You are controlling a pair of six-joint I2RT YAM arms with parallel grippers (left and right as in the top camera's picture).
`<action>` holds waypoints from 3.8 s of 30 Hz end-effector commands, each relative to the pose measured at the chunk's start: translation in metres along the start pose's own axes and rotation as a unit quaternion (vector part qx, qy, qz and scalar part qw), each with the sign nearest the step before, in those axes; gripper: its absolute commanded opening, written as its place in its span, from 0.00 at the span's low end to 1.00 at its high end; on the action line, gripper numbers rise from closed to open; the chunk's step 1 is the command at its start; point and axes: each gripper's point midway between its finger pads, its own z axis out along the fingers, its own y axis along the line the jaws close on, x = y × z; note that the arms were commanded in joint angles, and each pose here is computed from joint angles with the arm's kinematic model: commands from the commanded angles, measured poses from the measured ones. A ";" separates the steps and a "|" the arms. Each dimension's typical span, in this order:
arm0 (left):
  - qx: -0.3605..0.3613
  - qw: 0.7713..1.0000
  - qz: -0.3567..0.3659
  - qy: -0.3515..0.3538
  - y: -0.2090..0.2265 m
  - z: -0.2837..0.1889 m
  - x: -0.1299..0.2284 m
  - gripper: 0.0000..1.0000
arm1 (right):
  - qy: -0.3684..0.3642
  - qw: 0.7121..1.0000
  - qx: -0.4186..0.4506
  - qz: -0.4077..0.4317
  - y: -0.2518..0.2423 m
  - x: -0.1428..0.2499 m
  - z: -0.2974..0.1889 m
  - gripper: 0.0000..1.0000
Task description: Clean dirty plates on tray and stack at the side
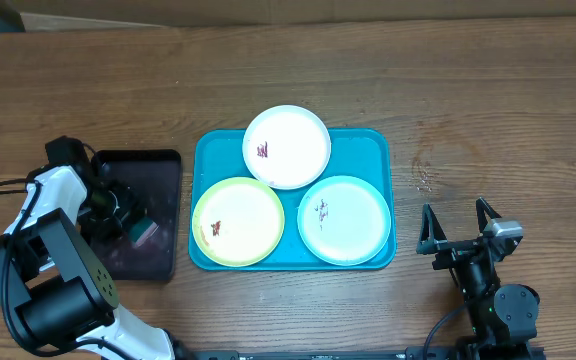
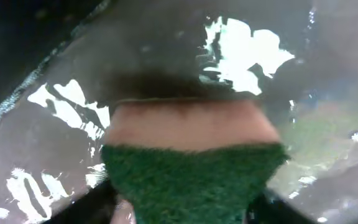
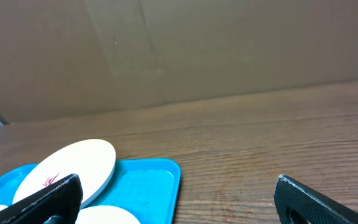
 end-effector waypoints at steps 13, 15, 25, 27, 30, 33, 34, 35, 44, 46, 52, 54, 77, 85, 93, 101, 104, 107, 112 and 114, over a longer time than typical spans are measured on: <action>0.024 0.999 -0.002 0.047 -0.007 0.011 0.018 0.04 | -0.003 1.000 0.005 -0.002 -0.003 0.001 0.000 1.00; 0.035 0.998 -0.002 0.050 -0.012 0.004 0.015 0.04 | -0.003 1.000 0.005 -0.002 -0.003 0.001 0.000 1.00; 0.068 0.997 0.017 0.038 -0.040 -0.090 -0.011 0.05 | -0.003 1.000 0.005 -0.002 -0.003 0.001 0.000 1.00; 0.077 0.996 0.037 0.016 -0.046 -0.114 -0.017 0.04 | -0.003 1.000 0.005 -0.002 -0.003 0.001 0.000 1.00; 0.091 0.994 0.050 -0.024 -0.050 -0.145 -0.021 0.04 | -0.003 1.000 0.005 -0.002 -0.003 0.001 0.000 1.00; 0.080 0.993 0.052 -0.071 -0.044 -0.161 -0.030 0.04 | -0.003 1.000 0.005 -0.002 -0.003 0.001 0.000 1.00; 0.063 0.993 0.052 -0.083 -0.039 -0.162 -0.033 0.04 | -0.003 1.000 0.005 -0.002 -0.003 0.001 0.000 1.00; 0.044 0.994 0.050 -0.090 -0.034 -0.159 -0.036 0.04 | -0.003 1.000 0.005 -0.002 -0.003 0.001 0.000 1.00; 0.021 0.998 0.029 -0.043 -0.023 -0.062 -0.014 0.04 | -0.003 1.000 0.005 -0.002 -0.003 0.001 0.000 1.00; 0.035 0.998 0.040 -0.040 -0.027 -0.067 -0.014 0.04 | -0.003 1.000 0.005 -0.002 -0.003 0.001 0.000 1.00; 0.088 0.992 0.065 -0.063 -0.051 -0.139 -0.025 0.04 | -0.003 1.000 0.005 -0.002 -0.003 0.001 0.000 1.00; 0.108 0.988 0.069 -0.085 -0.059 -0.170 -0.030 0.04 | -0.003 1.000 0.005 -0.002 -0.003 0.001 0.000 1.00; 0.112 0.981 0.116 -0.107 -0.071 -0.195 -0.013 0.04 | -0.003 1.000 0.005 -0.002 -0.003 0.001 0.000 1.00; 0.017 0.978 0.116 -0.174 -0.049 -0.227 -0.016 0.04 | -0.002 1.000 0.005 -0.002 -0.003 0.001 0.000 1.00; -0.005 0.992 0.117 -0.047 -0.046 -0.090 0.019 0.04 | -0.003 1.000 0.005 -0.002 -0.003 0.001 0.000 1.00; 0.025 0.989 0.116 -0.091 -0.056 -0.188 0.000 0.04 | -0.003 1.000 0.005 -0.002 -0.003 0.001 0.000 1.00; 0.032 0.979 0.145 -0.137 -0.062 -0.231 -0.008 0.04 | -0.003 1.000 0.005 -0.002 -0.003 0.001 0.000 1.00; -0.032 0.978 0.120 -0.170 -0.043 -0.232 -0.017 0.04 | -0.003 1.000 0.005 -0.002 -0.003 0.001 0.000 1.00; -0.083 0.986 0.084 -0.120 -0.023 -0.137 -0.012 0.04 | -0.003 1.000 0.005 -0.002 -0.003 0.001 0.000 1.00; -0.103 0.986 0.088 -0.095 -0.012 -0.100 -0.002 0.04 | -0.003 1.000 0.005 -0.002 -0.003 0.001 0.000 1.00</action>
